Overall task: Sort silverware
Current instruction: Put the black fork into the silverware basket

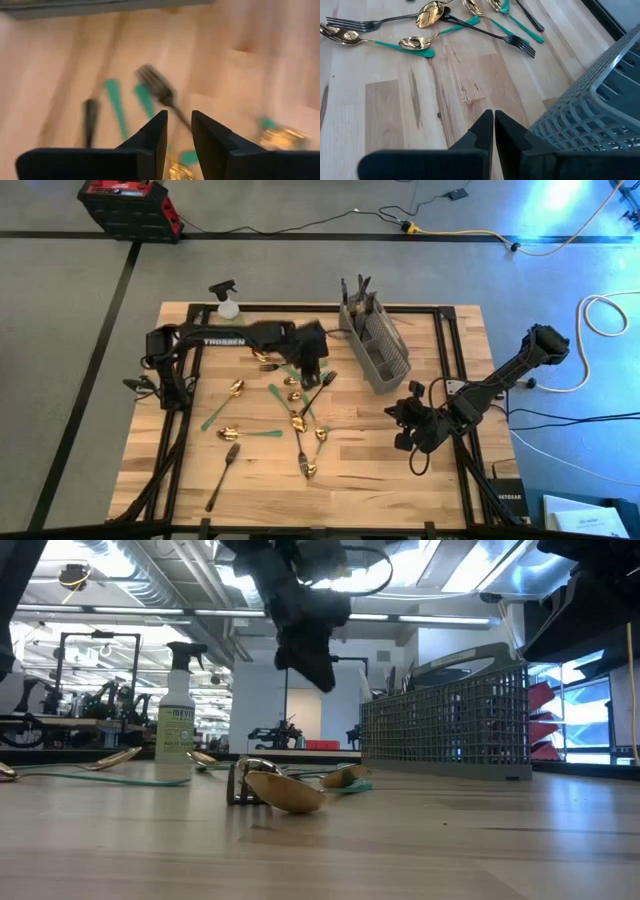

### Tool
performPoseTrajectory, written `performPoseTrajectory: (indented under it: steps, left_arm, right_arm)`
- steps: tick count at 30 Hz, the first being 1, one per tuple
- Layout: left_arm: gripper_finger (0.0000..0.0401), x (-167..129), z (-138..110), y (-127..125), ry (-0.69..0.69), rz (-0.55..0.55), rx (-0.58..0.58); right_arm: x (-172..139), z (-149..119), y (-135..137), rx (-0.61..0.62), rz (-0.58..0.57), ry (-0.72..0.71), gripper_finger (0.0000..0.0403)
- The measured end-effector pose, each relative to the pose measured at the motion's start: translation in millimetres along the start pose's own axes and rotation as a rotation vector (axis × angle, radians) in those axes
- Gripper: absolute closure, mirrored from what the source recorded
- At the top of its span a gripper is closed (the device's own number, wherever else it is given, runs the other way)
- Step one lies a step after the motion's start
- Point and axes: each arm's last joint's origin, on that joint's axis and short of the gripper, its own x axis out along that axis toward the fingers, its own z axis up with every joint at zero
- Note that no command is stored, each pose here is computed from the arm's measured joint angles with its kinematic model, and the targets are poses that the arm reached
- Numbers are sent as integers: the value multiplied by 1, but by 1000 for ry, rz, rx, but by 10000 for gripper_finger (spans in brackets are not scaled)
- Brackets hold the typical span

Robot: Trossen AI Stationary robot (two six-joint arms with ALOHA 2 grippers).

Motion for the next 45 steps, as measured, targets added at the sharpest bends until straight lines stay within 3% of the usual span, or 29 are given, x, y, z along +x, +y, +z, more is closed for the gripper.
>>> performPoseTrajectory:
  steps: [3, 6, 11, 16, 21, 27, 31, 33, 40, 45]
  left_arm:
    - [329, 11, -15, -20, 7, 132, 21]
    - [329, 17, -23, -42, -56, 188, 31]
    - [329, 26, -30, -65, -190, 166, -18]
    - [328, 43, -45, -64, -268, 185, -52]
    - [301, 60, -61, -53, -228, 151, -145]
    - [252, 77, -70, -61, -215, 181, -197]
    - [244, 91, -74, -69, -222, 154, -191]
    - [244, 98, -79, -71, -218, 202, -187]
    - [266, 106, -80, -66, -208, 239, -185]
    - [328, 104, -77, -68, -226, 210, -123]
  right_arm:
    - [0, 0, 0, 8, 5, 4, 402]
    - [0, 0, 0, 8, 6, 5, 402]
    - [0, 0, 0, 3, 5, 6, 402]
    - [0, 0, 0, 5, 5, 6, 402]
    - [0, 0, 0, 0, 5, 6, 402]
    - [0, 0, 0, -9, 4, 5, 402]
    - [0, 0, 0, -7, 4, 3, 402]
    - [0, 0, 0, -6, 4, 2, 402]
    - [0, 0, 0, -5, 3, 2, 402]
    - [0, 0, 0, -4, 5, 4, 402]
